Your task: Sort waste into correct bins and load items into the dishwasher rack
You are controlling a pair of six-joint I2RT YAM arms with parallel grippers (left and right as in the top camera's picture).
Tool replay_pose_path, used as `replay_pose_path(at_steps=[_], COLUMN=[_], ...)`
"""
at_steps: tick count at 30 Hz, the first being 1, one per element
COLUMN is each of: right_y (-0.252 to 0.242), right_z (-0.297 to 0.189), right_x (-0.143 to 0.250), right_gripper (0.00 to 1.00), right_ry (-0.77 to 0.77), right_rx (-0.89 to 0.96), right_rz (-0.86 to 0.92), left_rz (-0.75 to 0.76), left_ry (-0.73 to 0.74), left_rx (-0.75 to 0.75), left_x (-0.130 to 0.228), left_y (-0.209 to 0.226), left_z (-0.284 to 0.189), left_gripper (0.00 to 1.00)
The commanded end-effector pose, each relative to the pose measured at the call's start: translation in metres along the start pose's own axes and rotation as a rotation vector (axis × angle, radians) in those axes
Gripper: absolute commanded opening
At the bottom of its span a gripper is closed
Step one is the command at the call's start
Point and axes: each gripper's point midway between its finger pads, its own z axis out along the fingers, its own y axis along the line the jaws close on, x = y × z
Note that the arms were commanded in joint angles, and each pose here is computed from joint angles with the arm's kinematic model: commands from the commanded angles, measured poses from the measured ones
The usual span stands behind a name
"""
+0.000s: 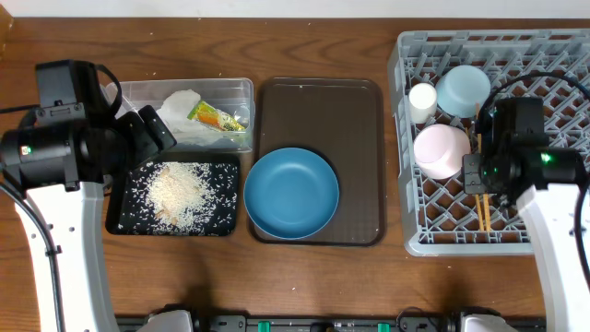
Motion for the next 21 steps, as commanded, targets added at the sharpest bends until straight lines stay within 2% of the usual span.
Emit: replay_pose_path(at_steps=[1, 8, 21], right_y=[-0.007, -0.015, -0.020], right_z=[0.015, 0.038, 0.040], right_x=[0.002, -0.003, -0.013], right_gripper=[0.01, 0.01, 0.01], right_ry=[0.051, 0.086, 0.048], right_rx=[0.017, 0.023, 0.031], right_rz=[-0.042, -0.016, -0.028], left_rz=[0.001, 0.001, 0.001], left_ry=[-0.001, -0.001, -0.001], left_rx=[-0.019, -0.019, -0.019], left_x=[-0.002, -0.002, -0.002], left_y=[0.004, 0.004, 0.004], left_z=[0.001, 0.001, 0.001], left_gripper=[0.96, 0.96, 0.96])
